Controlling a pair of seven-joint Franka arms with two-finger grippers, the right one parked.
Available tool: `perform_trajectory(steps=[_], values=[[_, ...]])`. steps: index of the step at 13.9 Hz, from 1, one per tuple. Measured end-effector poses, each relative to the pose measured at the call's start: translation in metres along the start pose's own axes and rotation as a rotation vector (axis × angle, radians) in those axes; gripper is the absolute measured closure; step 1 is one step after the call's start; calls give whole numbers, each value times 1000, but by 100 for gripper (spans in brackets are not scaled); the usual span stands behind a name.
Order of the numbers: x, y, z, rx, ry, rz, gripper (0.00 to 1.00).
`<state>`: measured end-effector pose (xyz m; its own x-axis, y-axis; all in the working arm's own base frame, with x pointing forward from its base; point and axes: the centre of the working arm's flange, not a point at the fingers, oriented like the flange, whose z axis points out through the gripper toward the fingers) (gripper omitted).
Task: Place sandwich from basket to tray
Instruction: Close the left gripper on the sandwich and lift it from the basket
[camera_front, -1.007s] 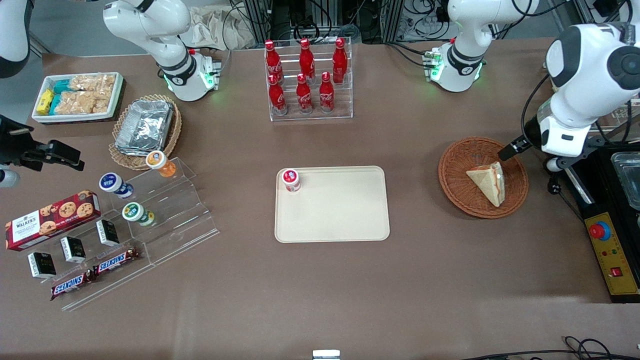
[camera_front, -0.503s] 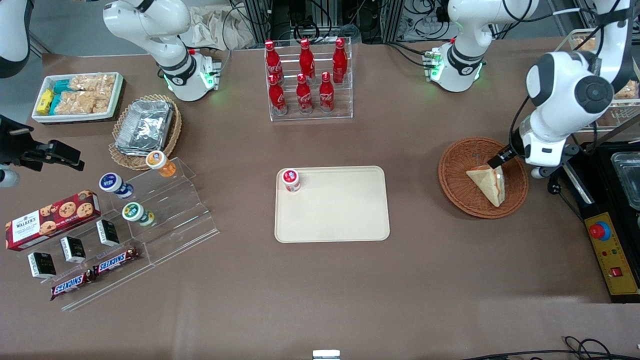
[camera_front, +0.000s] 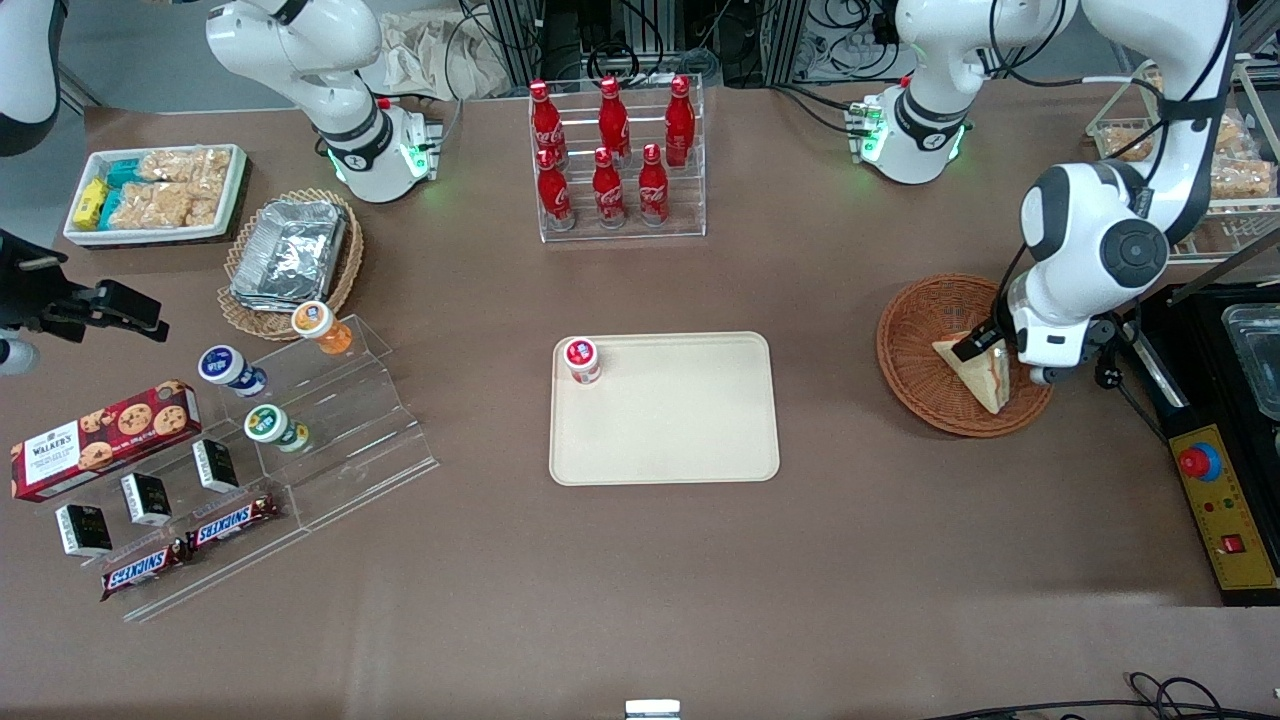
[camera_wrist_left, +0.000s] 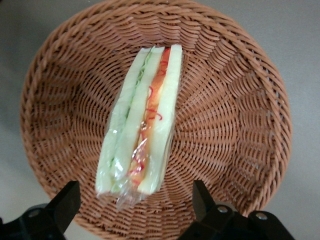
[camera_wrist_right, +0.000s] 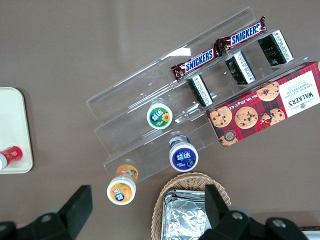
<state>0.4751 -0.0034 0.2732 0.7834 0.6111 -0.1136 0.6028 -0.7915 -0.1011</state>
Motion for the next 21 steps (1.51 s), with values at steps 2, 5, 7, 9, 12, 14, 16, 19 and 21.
perform_trajectory(steps=[2,5,7,9,12,14,16,19,21], values=[[8,-3,10,-10,8,-19,0],[17,-13,31,4,-17,-47,0],[18,-12,39,11,-26,-48,3],[19,-8,37,6,-20,-60,22],[22,0,27,-7,-2,-62,56],[24,5,15,-3,-5,-56,63],[25,11,-7,32,-44,-46,64],[18,34,-60,56,-62,-2,67],[-2,64,-92,52,-43,65,75]])
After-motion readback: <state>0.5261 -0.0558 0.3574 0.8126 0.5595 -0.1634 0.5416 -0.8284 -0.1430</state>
